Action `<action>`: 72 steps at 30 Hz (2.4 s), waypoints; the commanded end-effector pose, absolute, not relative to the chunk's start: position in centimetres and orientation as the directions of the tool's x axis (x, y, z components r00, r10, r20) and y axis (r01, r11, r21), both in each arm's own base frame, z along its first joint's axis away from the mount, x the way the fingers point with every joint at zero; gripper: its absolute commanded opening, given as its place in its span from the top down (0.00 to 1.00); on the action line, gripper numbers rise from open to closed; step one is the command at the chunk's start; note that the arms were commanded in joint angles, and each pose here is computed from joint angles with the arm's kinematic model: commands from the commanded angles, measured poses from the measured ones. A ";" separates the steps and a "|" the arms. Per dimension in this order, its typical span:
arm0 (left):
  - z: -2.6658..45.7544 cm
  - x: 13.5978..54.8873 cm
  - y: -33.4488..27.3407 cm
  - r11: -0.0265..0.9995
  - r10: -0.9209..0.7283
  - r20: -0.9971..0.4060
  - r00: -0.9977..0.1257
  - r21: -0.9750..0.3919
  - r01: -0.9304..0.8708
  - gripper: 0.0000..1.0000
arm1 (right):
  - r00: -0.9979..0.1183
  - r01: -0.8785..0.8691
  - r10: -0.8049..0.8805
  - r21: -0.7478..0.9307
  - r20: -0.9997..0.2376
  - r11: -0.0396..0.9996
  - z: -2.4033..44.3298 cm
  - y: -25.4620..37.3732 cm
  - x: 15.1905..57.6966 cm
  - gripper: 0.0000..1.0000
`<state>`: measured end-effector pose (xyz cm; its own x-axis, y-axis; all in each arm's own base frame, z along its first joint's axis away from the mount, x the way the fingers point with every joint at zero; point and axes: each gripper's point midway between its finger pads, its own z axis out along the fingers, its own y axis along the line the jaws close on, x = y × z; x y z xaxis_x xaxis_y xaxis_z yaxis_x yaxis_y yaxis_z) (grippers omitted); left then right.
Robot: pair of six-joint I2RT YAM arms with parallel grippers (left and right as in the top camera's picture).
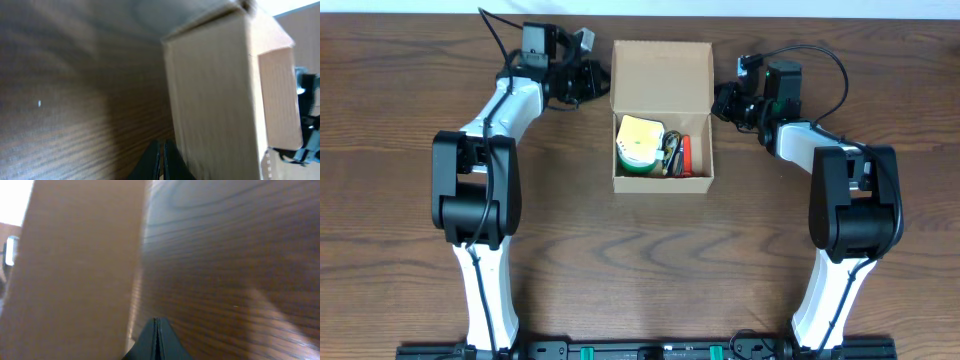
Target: Pack container
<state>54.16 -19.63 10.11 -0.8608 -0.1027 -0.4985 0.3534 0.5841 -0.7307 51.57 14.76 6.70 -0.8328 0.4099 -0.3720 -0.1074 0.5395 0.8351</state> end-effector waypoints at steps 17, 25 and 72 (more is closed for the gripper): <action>24.2 52.7 -19.2 0.543 -0.003 -0.799 -0.601 -0.506 0.670 0.95 | -0.814 -0.410 0.270 0.838 -0.515 0.361 15.0 14.8 50.6 0.98; 25.3 49.0 -18.8 0.540 0.114 -0.802 -0.586 -0.445 0.714 0.94 | -0.768 -0.493 0.228 0.780 -0.598 0.386 19.9 15.1 48.8 0.98; 13.9 35.6 -19.9 0.565 0.492 -0.581 -0.648 -0.353 0.746 0.94 | -0.929 -0.313 -0.179 0.429 -0.324 0.847 10.4 15.4 33.2 0.98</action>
<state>35.97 -19.98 15.14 -0.6257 0.4924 -0.6050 0.7608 0.5567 -0.3337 33.72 15.30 11.72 -0.9242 -0.1504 -0.3511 -0.3048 0.8443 0.4406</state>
